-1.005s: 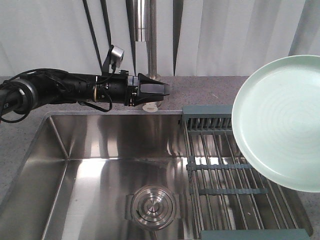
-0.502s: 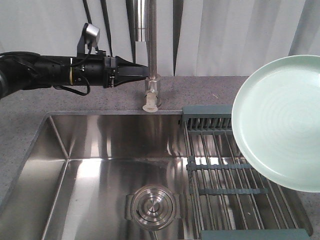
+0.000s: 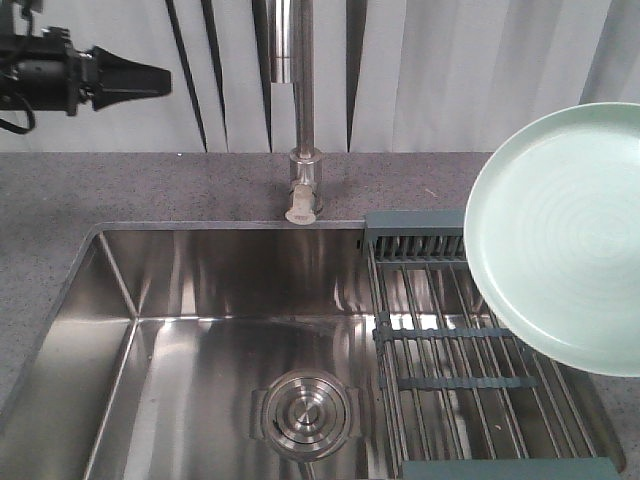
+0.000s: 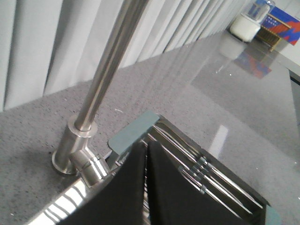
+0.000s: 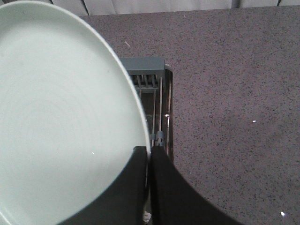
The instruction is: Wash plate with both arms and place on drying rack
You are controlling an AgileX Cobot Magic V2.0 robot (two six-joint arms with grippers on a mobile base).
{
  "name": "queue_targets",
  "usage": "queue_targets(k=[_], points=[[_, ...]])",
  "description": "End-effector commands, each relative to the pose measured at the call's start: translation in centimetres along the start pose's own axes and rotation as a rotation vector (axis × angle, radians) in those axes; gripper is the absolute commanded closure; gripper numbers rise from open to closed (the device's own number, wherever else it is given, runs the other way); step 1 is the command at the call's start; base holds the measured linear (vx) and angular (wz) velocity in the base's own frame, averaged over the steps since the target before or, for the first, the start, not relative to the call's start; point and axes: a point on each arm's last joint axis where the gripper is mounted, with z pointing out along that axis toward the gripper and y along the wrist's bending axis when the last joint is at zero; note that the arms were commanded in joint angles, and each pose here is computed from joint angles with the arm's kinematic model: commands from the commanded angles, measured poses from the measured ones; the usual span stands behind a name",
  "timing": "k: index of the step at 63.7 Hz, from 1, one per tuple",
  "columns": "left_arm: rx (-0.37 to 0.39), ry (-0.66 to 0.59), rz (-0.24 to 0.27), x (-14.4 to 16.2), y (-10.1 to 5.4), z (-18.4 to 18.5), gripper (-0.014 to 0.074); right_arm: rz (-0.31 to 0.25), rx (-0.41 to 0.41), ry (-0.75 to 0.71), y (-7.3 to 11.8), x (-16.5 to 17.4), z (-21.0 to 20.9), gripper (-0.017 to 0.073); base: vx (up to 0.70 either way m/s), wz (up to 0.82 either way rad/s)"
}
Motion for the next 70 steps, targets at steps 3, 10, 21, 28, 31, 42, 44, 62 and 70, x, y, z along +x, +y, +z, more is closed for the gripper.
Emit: queue_targets(k=[3, 10, 21, 28, 31, 42, 44, 62, 70], points=[[0.086, 0.049, 0.122, -0.9, -6.6, -4.2, 0.0601, 0.009, -0.013, -0.099, 0.3, -1.2, -0.6, 0.0567, 0.00, 0.00], [0.047, 0.027, 0.122, 0.2, -9.0, -6.5, 0.0601, 0.010, -0.016, -0.097, 0.3, -1.2, -0.6, 0.0567, 0.00, 0.00], [-0.021, -0.004, 0.084, 3.9, -12.6, -9.3, 0.0601, 0.012, -0.019, -0.089, 0.3, -1.1, -0.6, 0.0567, 0.00, 0.00], [-0.082, -0.041, 0.072, 6.4, -14.6, -10.0, 0.0601, 0.012, -0.020, -0.088, 0.4, -1.1, -0.6, 0.0567, 0.00, 0.00], [-0.107, -0.057, 0.071, 7.5, -15.4, -10.2, 0.0601, 0.008, -0.027, -0.088, 0.5, -1.1, -0.5, 0.0567, 0.00, 0.00], [-0.164, -0.098, 0.084, 11.1, -18.0, -10.8, 0.0601, -0.032, -0.091, -0.063, 1.3, -1.2, 0.2, 0.0567, 0.00, 0.00], [-0.163, -0.097, 0.081, 11.7, -18.2, -10.8, 0.0601, -0.039, -0.102, -0.059, 1.4, -1.2, 0.3, 0.0567, 0.00, 0.00], [-0.256, -0.160, -0.004, 16.0, -17.6, -10.7, 0.0601, -0.071, -0.143, -0.044, 2.1, -1.2, 0.6, 0.0567, 0.00, 0.00], [-0.310, -0.272, -0.059, 17.4, -17.4, -10.9, 0.0601, -0.070, -0.142, -0.044, 2.0, -1.2, 0.6, 0.0567, 0.00, 0.00]])
